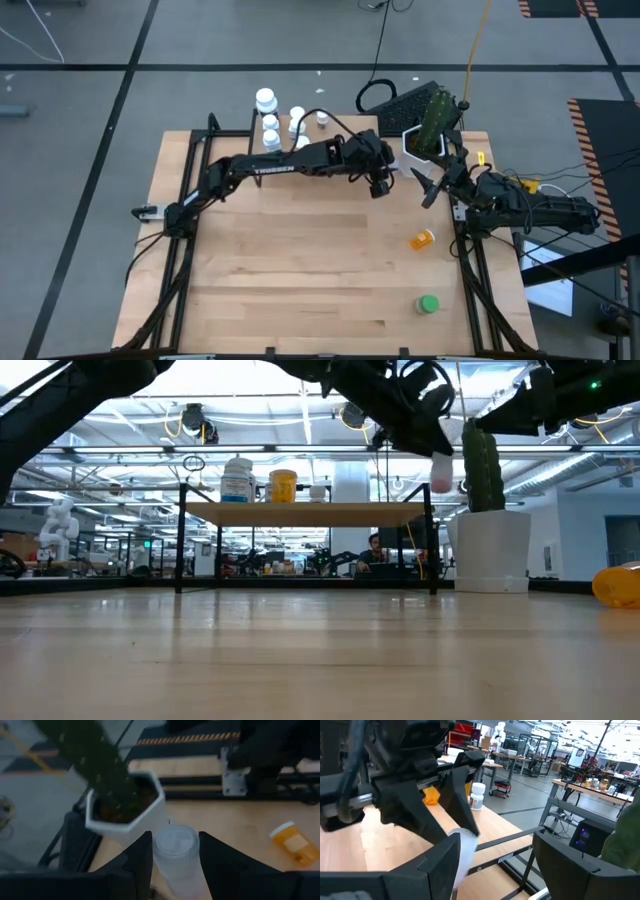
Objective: Pick and place medicine bottles onto shelf by color
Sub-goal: Put the white pill bottle on the shelf
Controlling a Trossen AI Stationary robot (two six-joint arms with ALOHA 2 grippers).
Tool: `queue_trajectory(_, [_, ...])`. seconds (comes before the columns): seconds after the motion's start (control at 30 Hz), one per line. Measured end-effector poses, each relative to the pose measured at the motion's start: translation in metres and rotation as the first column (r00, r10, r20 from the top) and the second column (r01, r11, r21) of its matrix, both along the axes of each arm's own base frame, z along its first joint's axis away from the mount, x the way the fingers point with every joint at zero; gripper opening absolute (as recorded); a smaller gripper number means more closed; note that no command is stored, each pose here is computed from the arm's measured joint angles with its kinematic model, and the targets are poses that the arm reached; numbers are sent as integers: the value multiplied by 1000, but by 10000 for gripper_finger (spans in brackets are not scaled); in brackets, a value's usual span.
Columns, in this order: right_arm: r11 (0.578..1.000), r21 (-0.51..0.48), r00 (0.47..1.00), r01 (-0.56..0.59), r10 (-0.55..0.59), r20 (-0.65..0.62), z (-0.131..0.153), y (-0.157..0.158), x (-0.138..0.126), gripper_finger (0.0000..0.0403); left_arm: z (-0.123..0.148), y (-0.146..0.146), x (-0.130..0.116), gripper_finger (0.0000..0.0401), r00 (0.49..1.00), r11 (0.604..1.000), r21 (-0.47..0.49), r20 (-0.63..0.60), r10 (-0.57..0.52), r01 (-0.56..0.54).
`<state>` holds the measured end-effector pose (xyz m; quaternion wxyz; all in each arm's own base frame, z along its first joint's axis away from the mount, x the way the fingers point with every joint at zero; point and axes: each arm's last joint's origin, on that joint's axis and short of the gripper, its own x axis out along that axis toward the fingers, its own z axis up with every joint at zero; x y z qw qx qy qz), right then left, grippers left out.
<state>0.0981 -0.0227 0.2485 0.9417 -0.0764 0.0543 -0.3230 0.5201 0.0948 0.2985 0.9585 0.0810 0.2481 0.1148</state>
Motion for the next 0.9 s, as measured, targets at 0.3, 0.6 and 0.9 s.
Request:
queue_trajectory(0.3, [1000,1,1000,1,-1,-11,-1,0,-1,242,13,4,-14,149,994,995,-12,-44,97,-97])
queue_trajectory(0.6, [1000,12,999,1,-1,-32,-4,0,-1,242,19,14,-26,149,965,969,15,-83,249,-248])
queue_trajectory(0.9, [1000,25,999,2,-1,-45,-6,0,-1,242,26,21,-51,149,911,917,47,-104,399,-396])
